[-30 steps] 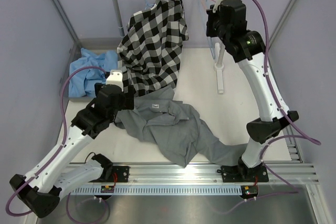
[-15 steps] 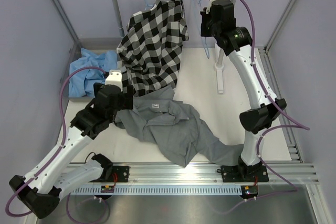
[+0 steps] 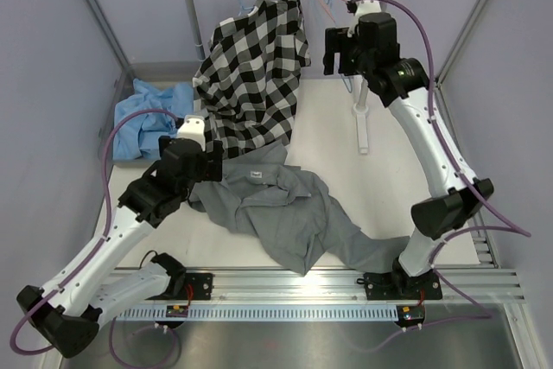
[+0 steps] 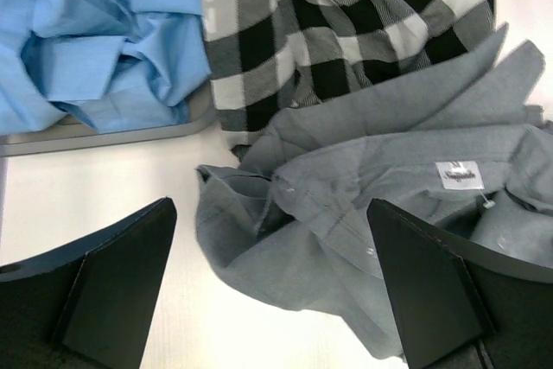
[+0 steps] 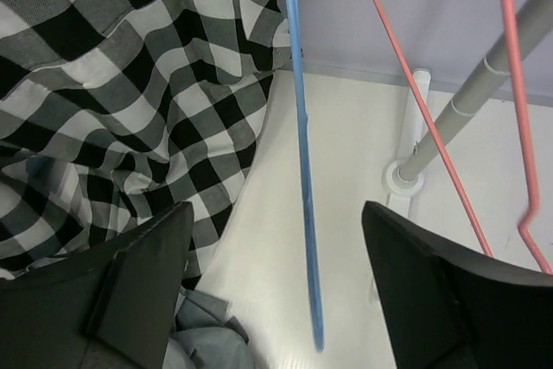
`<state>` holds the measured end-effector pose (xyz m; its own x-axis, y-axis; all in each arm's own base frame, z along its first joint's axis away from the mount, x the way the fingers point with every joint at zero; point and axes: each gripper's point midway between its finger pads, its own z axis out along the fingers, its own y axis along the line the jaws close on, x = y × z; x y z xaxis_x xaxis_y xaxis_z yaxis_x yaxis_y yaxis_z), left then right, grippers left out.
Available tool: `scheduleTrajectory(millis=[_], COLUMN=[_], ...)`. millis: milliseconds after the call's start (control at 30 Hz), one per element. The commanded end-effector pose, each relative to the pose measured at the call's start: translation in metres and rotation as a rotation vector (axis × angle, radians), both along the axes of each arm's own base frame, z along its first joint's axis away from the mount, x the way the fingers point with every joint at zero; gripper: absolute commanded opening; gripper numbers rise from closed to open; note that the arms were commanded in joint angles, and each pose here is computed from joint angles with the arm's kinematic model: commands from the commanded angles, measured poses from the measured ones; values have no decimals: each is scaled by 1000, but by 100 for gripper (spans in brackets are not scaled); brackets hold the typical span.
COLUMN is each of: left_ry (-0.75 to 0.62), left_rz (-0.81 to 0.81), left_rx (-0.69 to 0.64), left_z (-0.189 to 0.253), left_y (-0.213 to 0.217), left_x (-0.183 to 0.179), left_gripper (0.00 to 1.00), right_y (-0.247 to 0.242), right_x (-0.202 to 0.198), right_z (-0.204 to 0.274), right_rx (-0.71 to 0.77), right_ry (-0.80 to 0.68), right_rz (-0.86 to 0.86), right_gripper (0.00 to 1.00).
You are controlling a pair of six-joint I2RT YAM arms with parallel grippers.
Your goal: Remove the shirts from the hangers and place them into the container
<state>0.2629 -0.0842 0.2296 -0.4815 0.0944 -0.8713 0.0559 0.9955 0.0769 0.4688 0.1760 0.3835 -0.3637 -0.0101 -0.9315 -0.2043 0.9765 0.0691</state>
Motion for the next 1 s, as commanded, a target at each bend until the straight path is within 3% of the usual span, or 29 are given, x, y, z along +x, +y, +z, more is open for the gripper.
scheduleTrajectory(millis=[0,167,233,533,733,967], left_ry=[28,115,135,302,365,488], left_rz=[-74,-102,-63,-134,-221,-300], left_rx=[-84,-174,-201,-115,-174,-142], left_z=[-4,-22,-31,-101,-137,-186], left_y=[-23,-42,-44,-117,-167,-217], left_x=[1,-8,-8,-21,-27,-50], left_gripper=[99,99,99,99,99,99], right_y=[-18,-37,-37,-49,-48,-49], right_x=[-48,-115,-129,-211,-238,-240], right_z=[64,75,53,-4,-25,-27], right_rx=[77,125,141,190,215,220], right_ry=[-156,-206,-177,-144,-115,-129], right_rz=[23,64,81,184,236,237], right_gripper=[90,99,99,99,100,99])
